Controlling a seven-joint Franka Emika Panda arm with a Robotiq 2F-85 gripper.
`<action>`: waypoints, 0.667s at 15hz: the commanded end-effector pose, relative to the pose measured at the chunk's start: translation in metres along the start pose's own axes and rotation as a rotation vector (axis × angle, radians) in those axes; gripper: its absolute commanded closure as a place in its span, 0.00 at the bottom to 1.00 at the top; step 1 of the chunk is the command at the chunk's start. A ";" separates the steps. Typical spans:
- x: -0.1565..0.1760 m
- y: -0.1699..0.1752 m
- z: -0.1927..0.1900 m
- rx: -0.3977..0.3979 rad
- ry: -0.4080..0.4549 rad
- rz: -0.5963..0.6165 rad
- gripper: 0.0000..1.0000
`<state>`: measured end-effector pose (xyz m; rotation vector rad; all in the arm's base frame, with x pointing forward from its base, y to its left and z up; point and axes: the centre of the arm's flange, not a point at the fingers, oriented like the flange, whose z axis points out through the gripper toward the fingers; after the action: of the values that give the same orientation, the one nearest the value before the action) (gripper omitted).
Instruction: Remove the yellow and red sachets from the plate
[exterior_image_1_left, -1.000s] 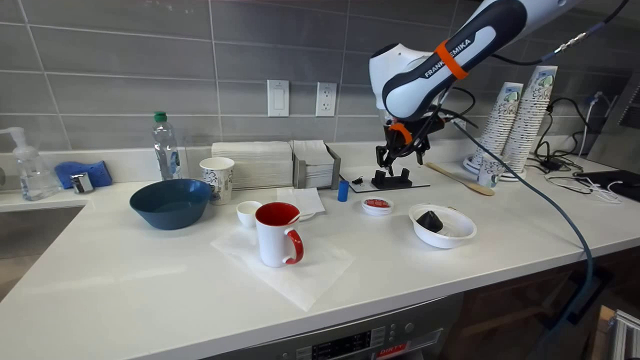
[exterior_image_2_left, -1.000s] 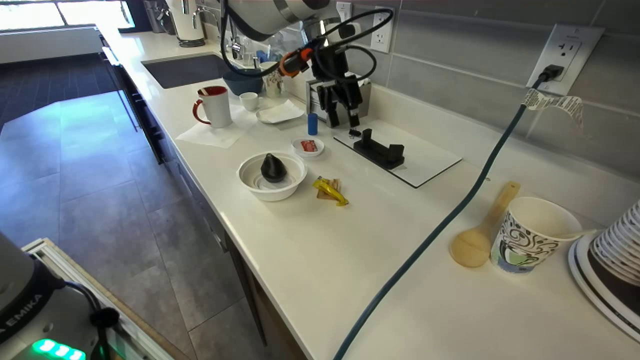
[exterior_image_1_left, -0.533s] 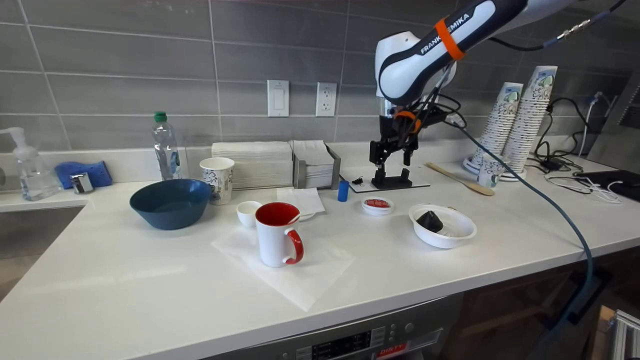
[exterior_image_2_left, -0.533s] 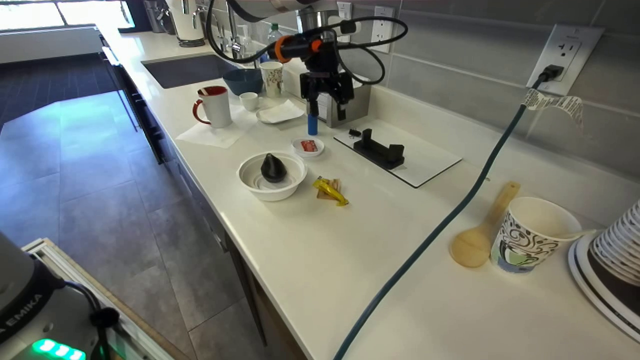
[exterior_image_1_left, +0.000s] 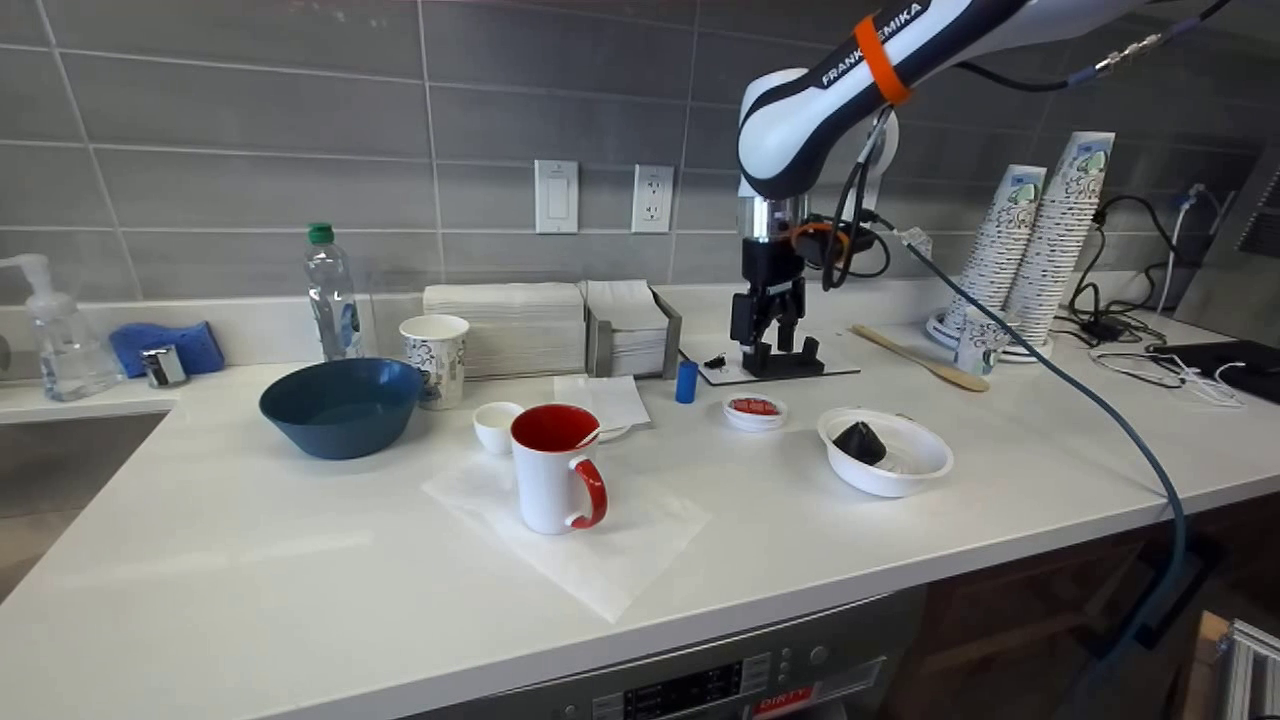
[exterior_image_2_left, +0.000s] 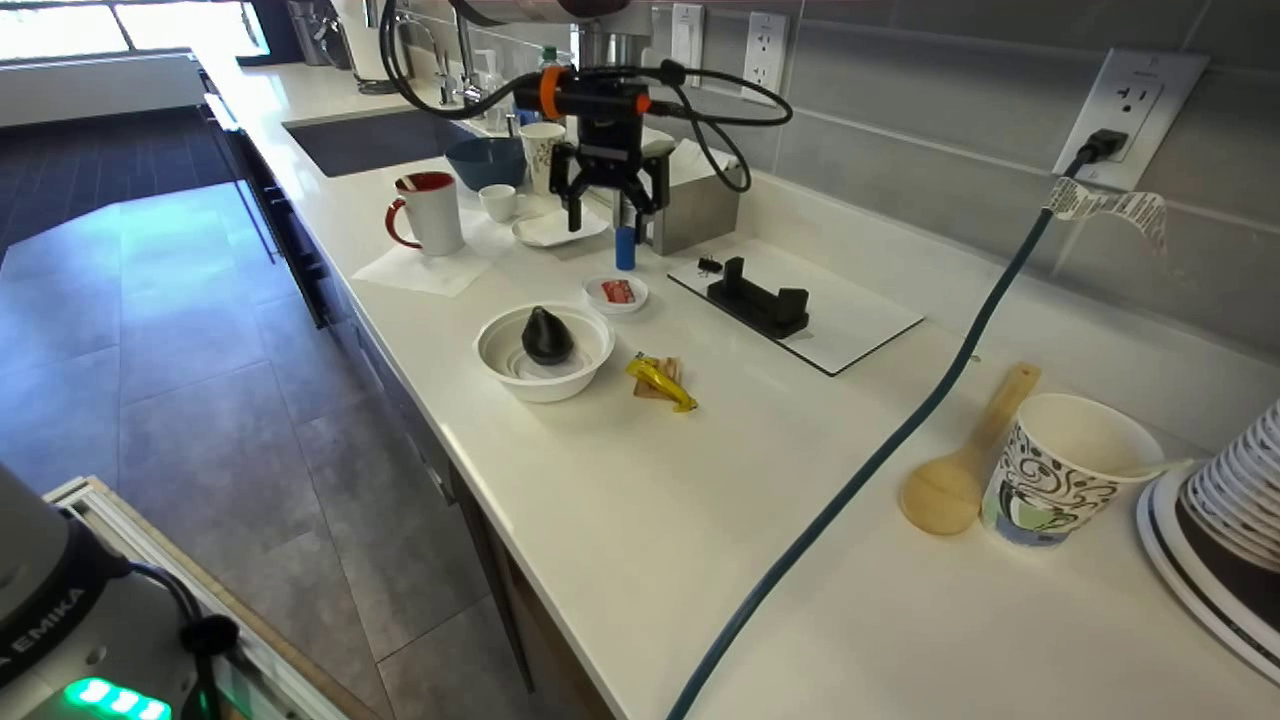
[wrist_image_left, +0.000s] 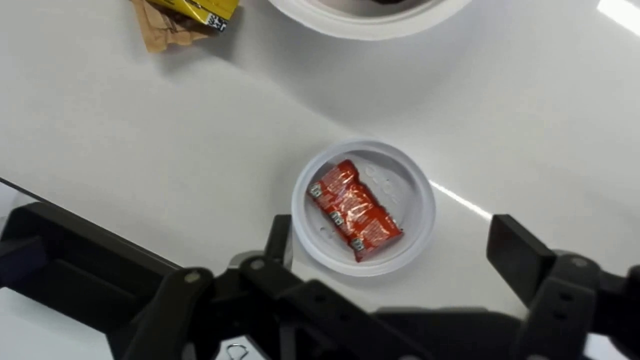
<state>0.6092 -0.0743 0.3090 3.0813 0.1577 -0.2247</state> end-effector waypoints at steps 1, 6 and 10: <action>0.001 -0.001 0.002 0.043 -0.065 -0.186 0.00; -0.006 0.007 0.010 0.030 -0.087 -0.464 0.00; -0.006 0.006 0.010 0.030 -0.056 -0.409 0.00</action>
<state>0.6028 -0.0818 0.3003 3.0331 0.7882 -0.3281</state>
